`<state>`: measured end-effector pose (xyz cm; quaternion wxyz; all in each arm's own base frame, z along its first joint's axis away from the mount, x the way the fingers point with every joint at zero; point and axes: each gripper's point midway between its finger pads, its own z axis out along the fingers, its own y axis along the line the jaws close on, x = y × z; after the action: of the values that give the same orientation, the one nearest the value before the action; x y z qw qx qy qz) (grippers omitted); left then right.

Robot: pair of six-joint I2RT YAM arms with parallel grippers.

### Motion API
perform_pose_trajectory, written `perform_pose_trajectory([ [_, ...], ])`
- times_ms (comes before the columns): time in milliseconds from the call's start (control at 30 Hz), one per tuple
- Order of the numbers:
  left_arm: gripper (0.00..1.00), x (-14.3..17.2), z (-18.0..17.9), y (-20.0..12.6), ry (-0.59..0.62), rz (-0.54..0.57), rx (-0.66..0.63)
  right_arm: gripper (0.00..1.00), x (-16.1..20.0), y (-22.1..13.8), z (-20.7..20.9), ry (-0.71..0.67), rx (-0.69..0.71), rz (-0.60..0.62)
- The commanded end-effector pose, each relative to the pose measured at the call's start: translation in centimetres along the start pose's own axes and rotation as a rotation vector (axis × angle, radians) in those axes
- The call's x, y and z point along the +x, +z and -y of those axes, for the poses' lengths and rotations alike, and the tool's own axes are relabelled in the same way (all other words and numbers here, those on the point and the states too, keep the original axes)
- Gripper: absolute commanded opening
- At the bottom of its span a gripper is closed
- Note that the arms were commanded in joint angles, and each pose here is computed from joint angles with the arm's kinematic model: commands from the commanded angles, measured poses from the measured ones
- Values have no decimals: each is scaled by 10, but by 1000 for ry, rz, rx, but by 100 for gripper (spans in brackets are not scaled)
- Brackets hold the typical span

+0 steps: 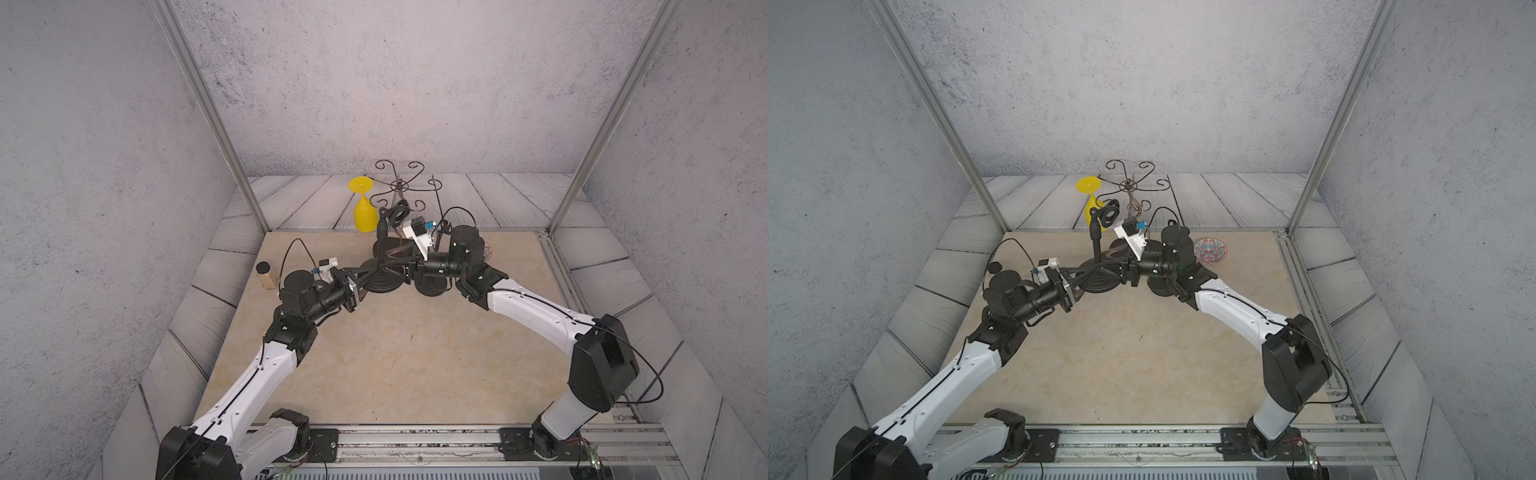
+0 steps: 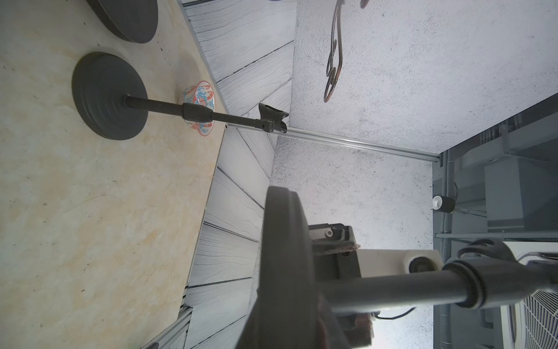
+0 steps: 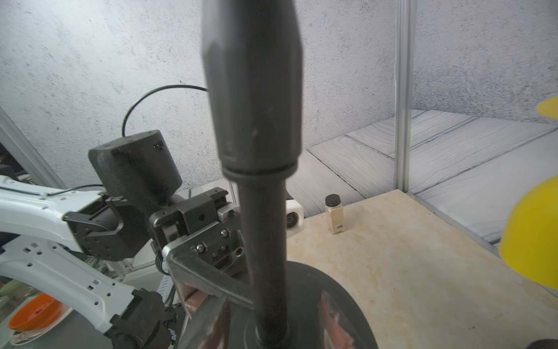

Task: Assemble a microphone stand
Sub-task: Screw the microphone stand pole into the microphone stand base.

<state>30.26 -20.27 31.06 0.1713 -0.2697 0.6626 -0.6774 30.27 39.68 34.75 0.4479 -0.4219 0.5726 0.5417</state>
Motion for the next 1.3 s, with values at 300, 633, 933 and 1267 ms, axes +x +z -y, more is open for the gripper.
perform_pose_trajectory([
  [300,0,9,38,-4,99,-25,108,0,8,-1,39,82,339,66],
  [633,0,4,31,-3,102,-3,90,0,38,-8,41,116,1217,142],
  [933,0,4,26,-8,103,6,79,52,18,23,-19,-36,694,101],
  [1267,0,6,29,-14,97,13,91,62,11,-15,-18,-39,299,-58],
])
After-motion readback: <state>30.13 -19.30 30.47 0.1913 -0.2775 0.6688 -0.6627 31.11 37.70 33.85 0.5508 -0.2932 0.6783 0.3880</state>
